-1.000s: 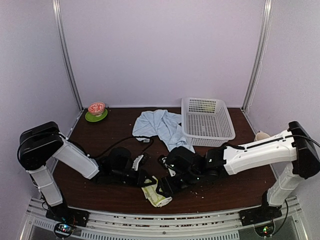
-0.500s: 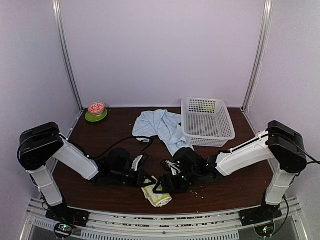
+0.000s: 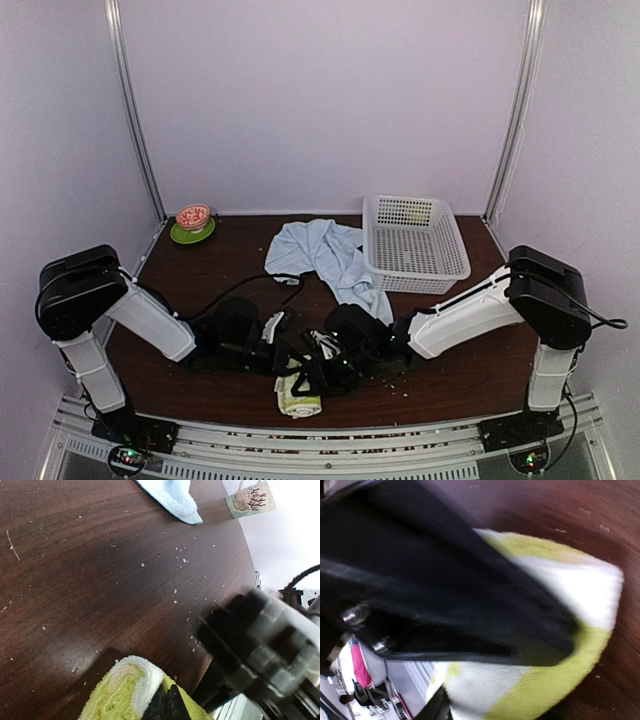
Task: Roll the towels
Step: Roll the towel at the center of the board.
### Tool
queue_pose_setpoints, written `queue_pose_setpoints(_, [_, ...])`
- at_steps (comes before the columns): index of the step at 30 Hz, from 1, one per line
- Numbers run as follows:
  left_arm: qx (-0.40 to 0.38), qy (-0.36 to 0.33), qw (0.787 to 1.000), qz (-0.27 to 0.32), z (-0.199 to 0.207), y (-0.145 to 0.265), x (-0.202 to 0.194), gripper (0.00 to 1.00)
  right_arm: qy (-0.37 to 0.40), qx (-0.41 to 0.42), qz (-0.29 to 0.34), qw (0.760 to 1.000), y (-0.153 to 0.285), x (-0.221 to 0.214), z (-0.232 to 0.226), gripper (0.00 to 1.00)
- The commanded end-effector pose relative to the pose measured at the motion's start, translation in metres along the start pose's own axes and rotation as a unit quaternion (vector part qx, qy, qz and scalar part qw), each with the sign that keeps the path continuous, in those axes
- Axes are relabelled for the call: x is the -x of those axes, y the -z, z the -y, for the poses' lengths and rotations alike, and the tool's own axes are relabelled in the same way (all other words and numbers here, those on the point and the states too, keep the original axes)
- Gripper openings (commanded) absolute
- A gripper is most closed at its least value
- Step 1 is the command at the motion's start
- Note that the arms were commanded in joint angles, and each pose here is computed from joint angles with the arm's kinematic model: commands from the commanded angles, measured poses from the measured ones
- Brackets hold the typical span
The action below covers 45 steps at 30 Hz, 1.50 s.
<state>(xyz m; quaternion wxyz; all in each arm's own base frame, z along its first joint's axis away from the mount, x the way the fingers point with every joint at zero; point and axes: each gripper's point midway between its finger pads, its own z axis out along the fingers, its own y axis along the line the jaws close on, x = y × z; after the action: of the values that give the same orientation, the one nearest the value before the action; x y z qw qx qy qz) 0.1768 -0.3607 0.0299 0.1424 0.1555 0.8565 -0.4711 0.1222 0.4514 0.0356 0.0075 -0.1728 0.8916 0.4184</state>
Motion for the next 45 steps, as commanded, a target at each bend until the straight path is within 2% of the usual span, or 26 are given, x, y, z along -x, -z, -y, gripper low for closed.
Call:
queue_pose_setpoints(1, [0.101,0.052,0.991,-0.066,-0.058,0.004,-0.05,0.0,-0.054,-0.125,-0.06,0.989,-0.013,-0.043,0.073,0.38])
queue_pose_setpoints(6, [0.101,0.048,0.992,-0.065,-0.055,0.007,-0.049,0.0,-0.053,-0.152,-0.049,0.986,-0.01,-0.04,0.079,0.19])
queue_pose_setpoints(10, [0.104,0.038,0.992,-0.06,-0.048,0.012,-0.042,0.0,-0.029,-0.191,-0.027,0.981,0.003,-0.028,0.081,0.02])
queue_pose_setpoints(11, [0.108,0.032,0.992,-0.058,-0.046,0.014,-0.039,0.0,-0.02,-0.207,-0.021,0.978,0.008,-0.025,0.083,0.0])
queue_pose_setpoints(16, [0.108,0.008,0.993,-0.04,-0.029,0.016,-0.013,0.0,0.043,-0.285,-0.013,0.957,0.036,-0.015,0.094,0.0])
queue_pose_setpoints(22, [0.089,-0.025,0.996,-0.01,0.008,0.018,0.027,0.19,0.148,-0.413,-0.029,0.898,0.088,-0.001,0.114,0.0])
queue_pose_setpoints(27, [0.081,-0.039,0.996,0.006,0.024,0.015,0.049,0.2,0.199,-0.471,-0.044,0.858,0.11,0.006,0.123,0.0])
queue_pose_setpoints(38, [0.023,-0.051,0.998,0.015,0.056,-0.011,0.08,0.2,0.211,-0.456,-0.027,0.864,0.1,0.017,0.11,0.0])
queue_pose_setpoints(45, [-0.024,-0.031,0.999,-0.008,0.058,-0.039,0.078,0.16,0.212,-0.449,-0.027,0.868,0.095,0.018,0.108,0.0])
